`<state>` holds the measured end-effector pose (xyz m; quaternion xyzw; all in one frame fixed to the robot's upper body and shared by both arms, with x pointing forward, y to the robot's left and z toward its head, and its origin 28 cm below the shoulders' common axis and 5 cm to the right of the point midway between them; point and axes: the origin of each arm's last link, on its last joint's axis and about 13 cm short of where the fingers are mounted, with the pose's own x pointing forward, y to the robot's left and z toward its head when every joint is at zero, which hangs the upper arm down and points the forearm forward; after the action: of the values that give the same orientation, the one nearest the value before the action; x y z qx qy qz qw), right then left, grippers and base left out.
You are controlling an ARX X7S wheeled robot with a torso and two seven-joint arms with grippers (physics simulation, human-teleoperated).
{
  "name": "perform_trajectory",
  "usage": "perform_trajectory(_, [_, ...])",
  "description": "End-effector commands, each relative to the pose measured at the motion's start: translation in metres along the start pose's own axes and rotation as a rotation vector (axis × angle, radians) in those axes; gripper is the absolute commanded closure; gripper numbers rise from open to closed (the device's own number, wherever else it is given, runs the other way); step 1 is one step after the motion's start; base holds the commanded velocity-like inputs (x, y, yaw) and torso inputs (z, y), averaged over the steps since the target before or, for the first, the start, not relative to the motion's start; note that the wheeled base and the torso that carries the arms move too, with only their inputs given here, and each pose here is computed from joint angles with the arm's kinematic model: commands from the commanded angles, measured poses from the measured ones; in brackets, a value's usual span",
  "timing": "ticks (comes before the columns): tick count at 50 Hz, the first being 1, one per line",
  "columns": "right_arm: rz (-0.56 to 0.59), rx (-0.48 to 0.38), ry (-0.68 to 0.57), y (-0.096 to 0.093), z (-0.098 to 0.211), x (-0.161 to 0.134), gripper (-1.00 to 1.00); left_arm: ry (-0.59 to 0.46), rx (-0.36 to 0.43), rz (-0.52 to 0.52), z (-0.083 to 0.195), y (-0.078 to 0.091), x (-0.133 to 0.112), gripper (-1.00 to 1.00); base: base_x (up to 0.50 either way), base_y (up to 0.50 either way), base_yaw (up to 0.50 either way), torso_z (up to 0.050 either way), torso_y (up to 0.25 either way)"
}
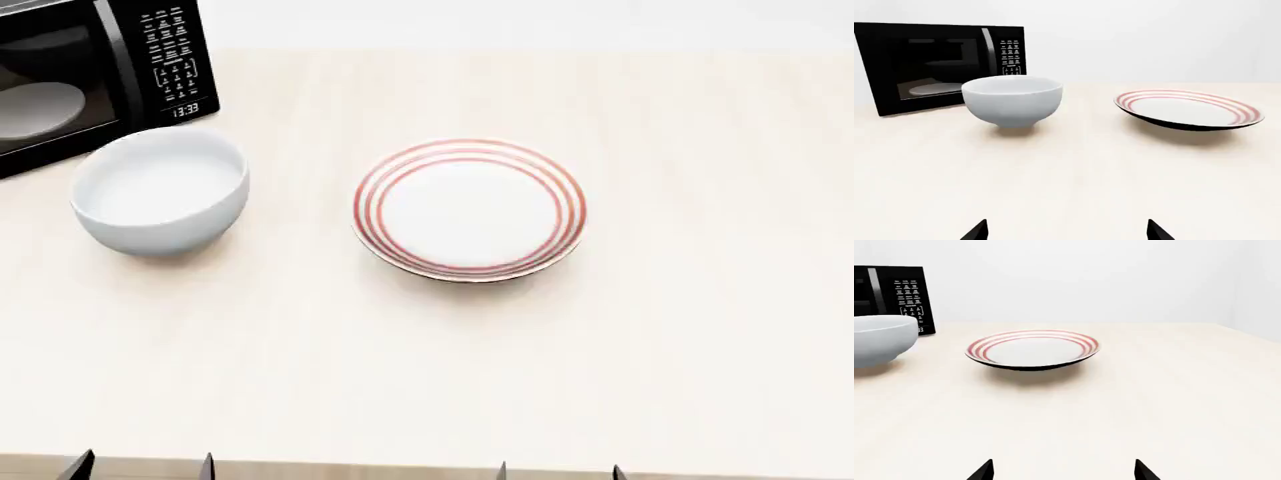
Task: Pick up the white bowl and put it on the plate.
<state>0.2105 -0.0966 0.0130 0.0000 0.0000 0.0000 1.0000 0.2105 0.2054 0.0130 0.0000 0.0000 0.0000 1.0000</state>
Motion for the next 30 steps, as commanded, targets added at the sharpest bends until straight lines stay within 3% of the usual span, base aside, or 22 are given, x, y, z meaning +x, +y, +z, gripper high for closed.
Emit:
perform_trajectory(1, [0.007, 0.007, -0.004, 0.001, 0.001, -0.001, -1.00, -0.001, 0.002, 0.002, 0.000, 0.000, 0.000, -1.00, 0.00, 0.00, 0.00, 0.000, 0.000])
perform_trajectory(18, [0.004, 0.011, -0.002, 0.001, 0.001, -0.001, -1.00, 0.041, 0.022, -0.025, -0.002, -0.001, 0.000, -1.00, 0.00, 0.00, 0.00, 0.000, 0.000])
perform_trajectory(19, [-0.047, 0.129, -0.096, -0.019, 0.009, 0.035, -1.00, 0.075, 0.155, -0.030, -0.040, -0.026, -0.035, -1.00, 0.00, 0.00, 0.00, 0.000, 0.000])
perform_trajectory(20, [0.004, 0.013, 0.000, 0.000, 0.000, 0.000, -1.00, -0.002, 0.012, -0.021, 0.000, -0.001, 0.001, -1.00, 0.00, 0.00, 0.00, 0.000, 0.000])
perform_trajectory(21, [0.002, 0.004, 0.011, 0.000, 0.000, -0.001, -1.00, 0.024, 0.008, -0.020, -0.001, 0.000, 0.001, -1.00, 0.00, 0.00, 0.00, 0.000, 0.000])
perform_trajectory(23, [0.001, -0.052, 0.011, 0.002, 0.002, -0.004, -1.00, 0.010, 0.046, 0.005, 0.001, 0.001, -0.001, -1.00, 0.00, 0.00, 0.00, 0.000, 0.000])
perform_trajectory(26, [-0.005, -0.085, -0.047, 0.002, 0.014, -0.006, -1.00, -0.052, 0.169, 0.000, 0.008, -0.002, -0.009, -1.00, 0.00, 0.00, 0.00, 0.000, 0.000])
perform_trajectory(30, [-0.015, -0.091, -0.137, 0.001, 0.037, -0.014, -1.00, -0.140, 0.186, -0.032, 0.025, -0.006, -0.020, -1.00, 0.00, 0.00, 0.00, 0.000, 0.000])
